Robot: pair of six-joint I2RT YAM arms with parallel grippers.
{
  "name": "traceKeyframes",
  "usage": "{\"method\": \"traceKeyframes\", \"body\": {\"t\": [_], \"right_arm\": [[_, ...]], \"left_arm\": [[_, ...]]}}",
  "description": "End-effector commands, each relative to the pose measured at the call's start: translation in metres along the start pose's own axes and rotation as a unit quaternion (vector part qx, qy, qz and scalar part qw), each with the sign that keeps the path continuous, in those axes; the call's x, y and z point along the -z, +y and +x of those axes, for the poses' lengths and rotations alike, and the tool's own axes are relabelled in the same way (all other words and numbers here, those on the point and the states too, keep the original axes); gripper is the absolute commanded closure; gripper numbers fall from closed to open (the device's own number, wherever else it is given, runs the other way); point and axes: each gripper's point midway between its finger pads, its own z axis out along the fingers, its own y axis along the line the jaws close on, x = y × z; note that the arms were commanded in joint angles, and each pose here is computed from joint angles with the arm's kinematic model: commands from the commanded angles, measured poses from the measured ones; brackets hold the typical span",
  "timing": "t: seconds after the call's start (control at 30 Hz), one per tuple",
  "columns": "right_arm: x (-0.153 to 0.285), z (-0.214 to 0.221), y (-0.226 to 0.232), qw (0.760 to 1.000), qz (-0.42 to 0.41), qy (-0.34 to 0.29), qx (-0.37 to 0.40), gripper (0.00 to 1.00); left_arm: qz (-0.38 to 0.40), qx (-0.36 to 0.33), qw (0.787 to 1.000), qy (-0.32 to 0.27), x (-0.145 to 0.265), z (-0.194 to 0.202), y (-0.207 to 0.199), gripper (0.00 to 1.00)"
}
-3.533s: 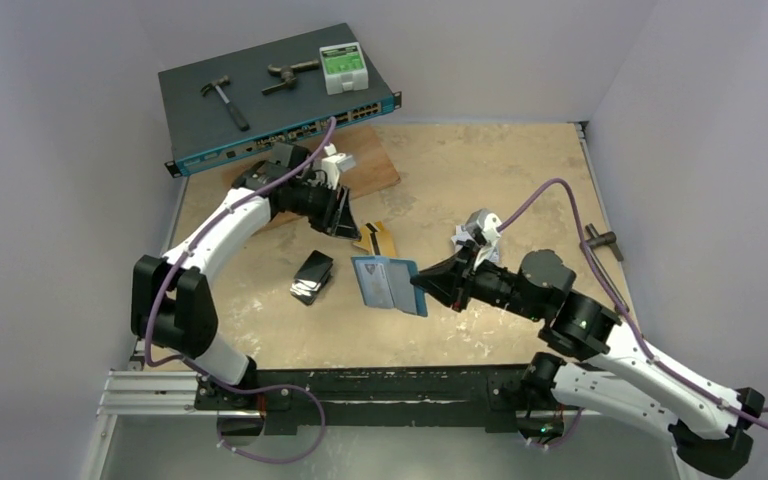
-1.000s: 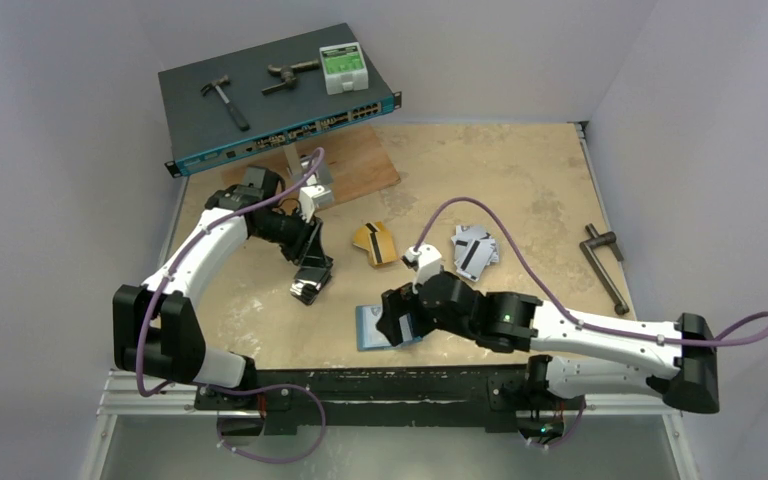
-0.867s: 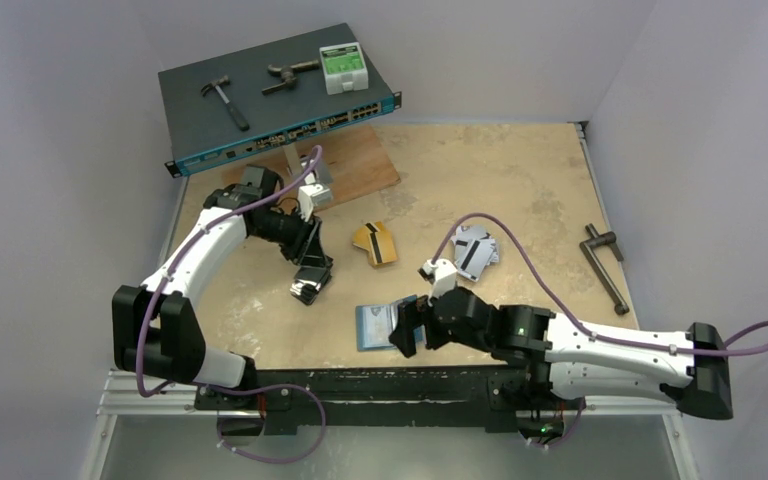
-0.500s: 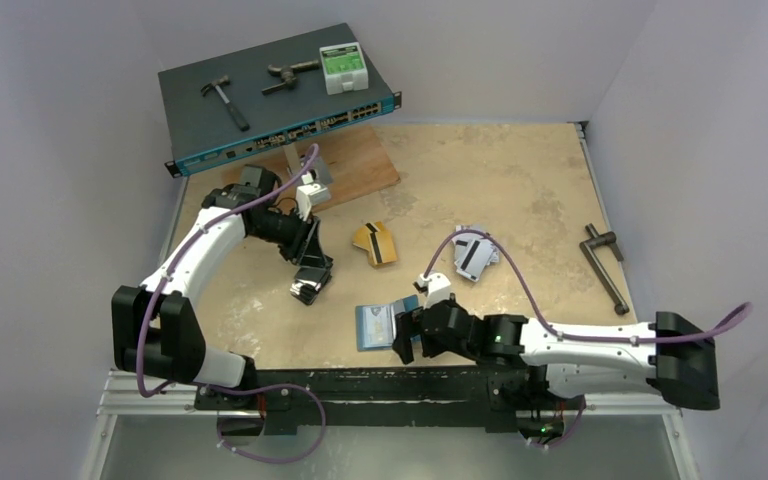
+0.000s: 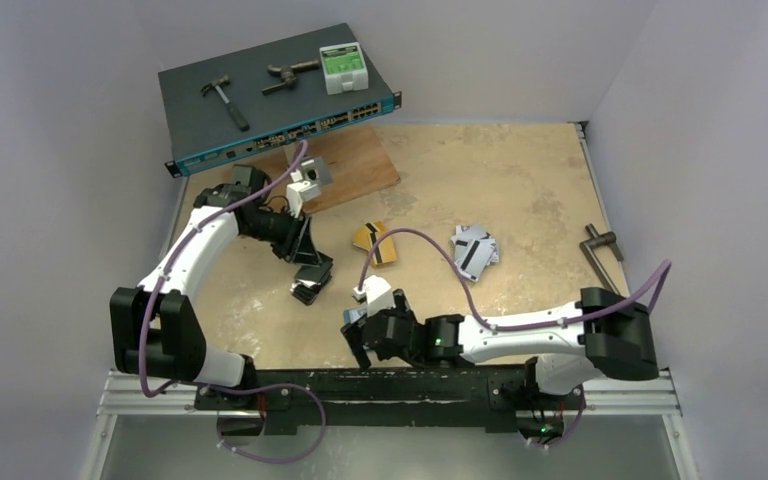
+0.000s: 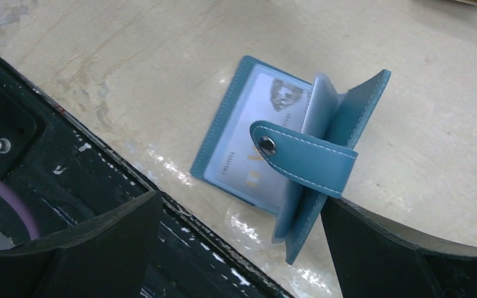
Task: Put the credit cards into the card holder
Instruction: Place the card holder at the center of the board, then turn over the credit card at the center of the board.
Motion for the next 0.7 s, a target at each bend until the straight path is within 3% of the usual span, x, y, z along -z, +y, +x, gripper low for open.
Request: {"method": "traceKeyframes", "body": {"t": [0.0, 0.43, 0.67], "right_arm": [[-0.007, -0.014, 0.025, 0.999, -0.002, -0.010, 0.045, 0.01], [-0.039, 0.031, 0.069, 0.991, -0.105, 0.061, 0.064, 0.01], [-0.053, 0.047, 0.053, 0.985, -0.141, 0.101, -0.005, 0.01]], "left_arm": [[0.009, -0.005, 1.000, -0.020, 0.006, -0.007, -0.001, 0.70], [0.006, 0.001, 1.000, -0.029, 0.013, -0.006, 0.008, 0.71], [0.008, 0.003, 1.000, -0.030, 0.014, -0.005, 0.009, 0.70]]}}
